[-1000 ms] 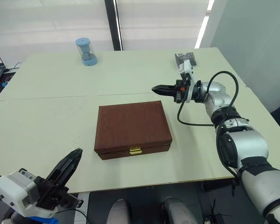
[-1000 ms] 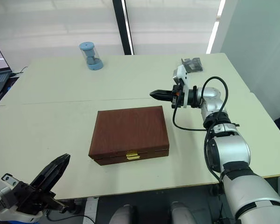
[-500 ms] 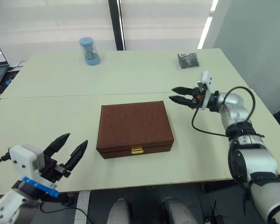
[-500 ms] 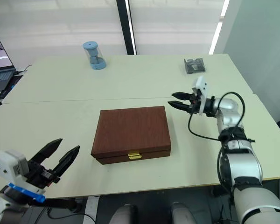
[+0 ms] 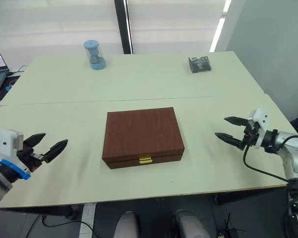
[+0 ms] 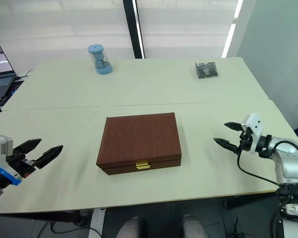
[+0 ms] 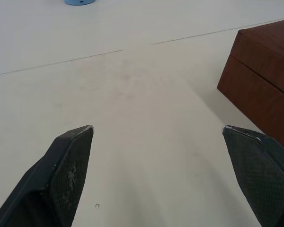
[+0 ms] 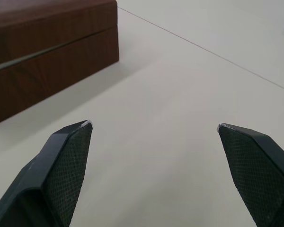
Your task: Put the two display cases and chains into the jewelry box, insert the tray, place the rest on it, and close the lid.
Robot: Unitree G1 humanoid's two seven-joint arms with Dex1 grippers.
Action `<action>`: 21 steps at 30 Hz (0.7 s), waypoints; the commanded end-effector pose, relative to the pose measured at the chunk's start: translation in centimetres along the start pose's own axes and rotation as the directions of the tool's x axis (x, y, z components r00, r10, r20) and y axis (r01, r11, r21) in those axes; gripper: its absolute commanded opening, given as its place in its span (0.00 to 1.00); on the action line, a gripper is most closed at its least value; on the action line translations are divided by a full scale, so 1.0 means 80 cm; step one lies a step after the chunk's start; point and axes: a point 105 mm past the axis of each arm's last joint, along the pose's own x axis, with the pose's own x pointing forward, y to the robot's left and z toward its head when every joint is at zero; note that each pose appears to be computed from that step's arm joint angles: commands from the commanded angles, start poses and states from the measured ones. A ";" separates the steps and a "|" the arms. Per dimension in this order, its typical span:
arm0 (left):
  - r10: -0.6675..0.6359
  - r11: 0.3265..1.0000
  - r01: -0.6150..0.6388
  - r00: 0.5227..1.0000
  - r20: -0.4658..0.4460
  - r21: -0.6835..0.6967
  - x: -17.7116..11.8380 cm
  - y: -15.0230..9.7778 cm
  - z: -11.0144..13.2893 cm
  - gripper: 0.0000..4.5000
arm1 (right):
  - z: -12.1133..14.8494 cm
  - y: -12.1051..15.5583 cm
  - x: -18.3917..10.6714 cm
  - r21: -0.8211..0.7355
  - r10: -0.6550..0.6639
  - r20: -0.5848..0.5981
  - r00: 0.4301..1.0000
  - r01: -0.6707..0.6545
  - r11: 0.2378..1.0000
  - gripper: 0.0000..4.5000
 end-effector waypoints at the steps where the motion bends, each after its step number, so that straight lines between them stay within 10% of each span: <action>1: 0.002 0.999 -0.001 1.000 -0.023 0.053 -0.003 0.013 0.006 1.00 | 0.008 -0.009 -0.017 -0.042 -0.051 0.012 0.999 0.052 0.998 0.99; 21: 0.020 0.995 -0.010 0.994 -0.103 0.098 -0.003 0.034 0.002 1.00 | -0.023 -0.025 -0.040 -0.034 -0.118 -0.063 0.991 0.116 0.993 0.99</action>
